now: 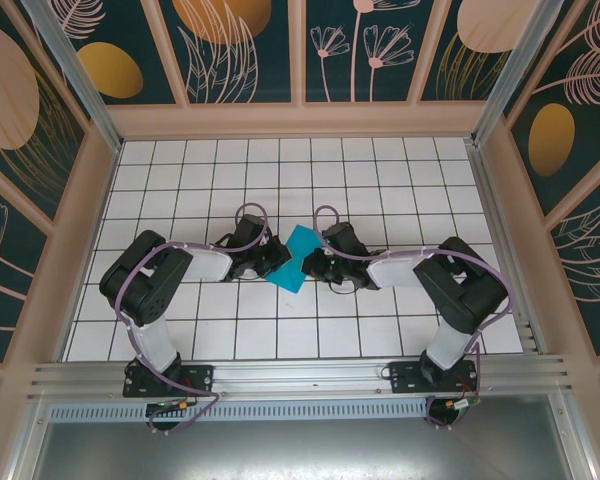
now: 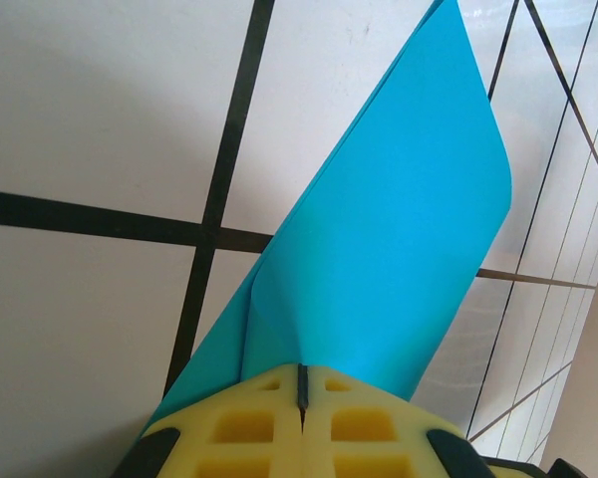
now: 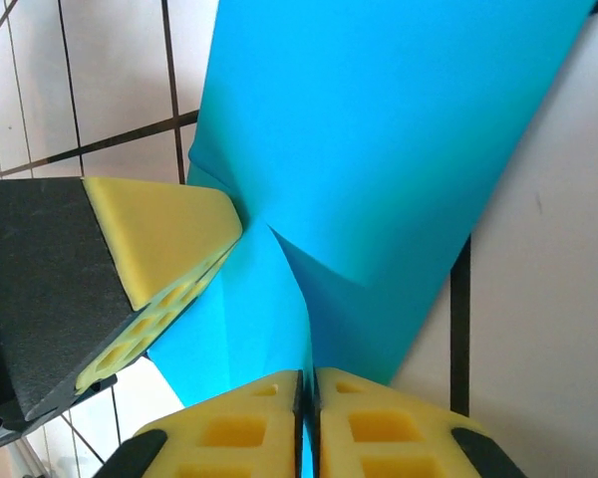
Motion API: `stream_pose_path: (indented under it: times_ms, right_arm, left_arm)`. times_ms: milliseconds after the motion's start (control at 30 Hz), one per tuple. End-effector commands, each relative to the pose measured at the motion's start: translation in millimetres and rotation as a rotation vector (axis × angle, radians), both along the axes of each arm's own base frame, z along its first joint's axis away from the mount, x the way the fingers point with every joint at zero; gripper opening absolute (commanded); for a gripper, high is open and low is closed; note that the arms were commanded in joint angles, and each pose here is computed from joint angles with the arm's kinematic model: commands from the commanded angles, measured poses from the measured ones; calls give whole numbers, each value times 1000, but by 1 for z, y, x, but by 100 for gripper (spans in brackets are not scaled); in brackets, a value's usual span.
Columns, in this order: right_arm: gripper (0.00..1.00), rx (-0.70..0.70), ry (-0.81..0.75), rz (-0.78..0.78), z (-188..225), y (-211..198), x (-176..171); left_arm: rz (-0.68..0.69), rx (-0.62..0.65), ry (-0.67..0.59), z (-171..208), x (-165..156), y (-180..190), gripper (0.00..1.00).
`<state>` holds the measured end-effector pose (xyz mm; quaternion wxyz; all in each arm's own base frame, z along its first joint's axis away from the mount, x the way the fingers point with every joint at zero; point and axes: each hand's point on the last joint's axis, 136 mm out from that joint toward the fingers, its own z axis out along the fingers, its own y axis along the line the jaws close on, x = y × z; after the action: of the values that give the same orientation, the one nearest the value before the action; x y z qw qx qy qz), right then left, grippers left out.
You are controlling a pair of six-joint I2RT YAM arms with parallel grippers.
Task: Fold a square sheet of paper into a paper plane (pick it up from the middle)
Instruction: Fold the triangle a second time at the center of the table.
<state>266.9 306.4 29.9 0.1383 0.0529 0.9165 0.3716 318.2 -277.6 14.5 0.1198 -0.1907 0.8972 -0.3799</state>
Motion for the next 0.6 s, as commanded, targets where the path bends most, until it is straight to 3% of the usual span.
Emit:
stream_pose_path:
  times_ms: [0, 133, 333, 567]
  right_arm:
    - [12, 20, 11, 0, -5, 0, 0]
    - [12, 54, 3, 7, 0, 2, 1]
    - [27, 78, 0, -10, 8, -1, 1]
    - [22, 100, 12, 0, 5, 2, 0]
  left_arm:
    - [-4, 31, 35, -16, -7, 4, 5]
    - [-6, 31, 34, -15, -7, 4, 6]
    - [-3, 29, 32, -14, -6, 4, 6]
    - [-4, 25, 30, -12, -6, 3, 6]
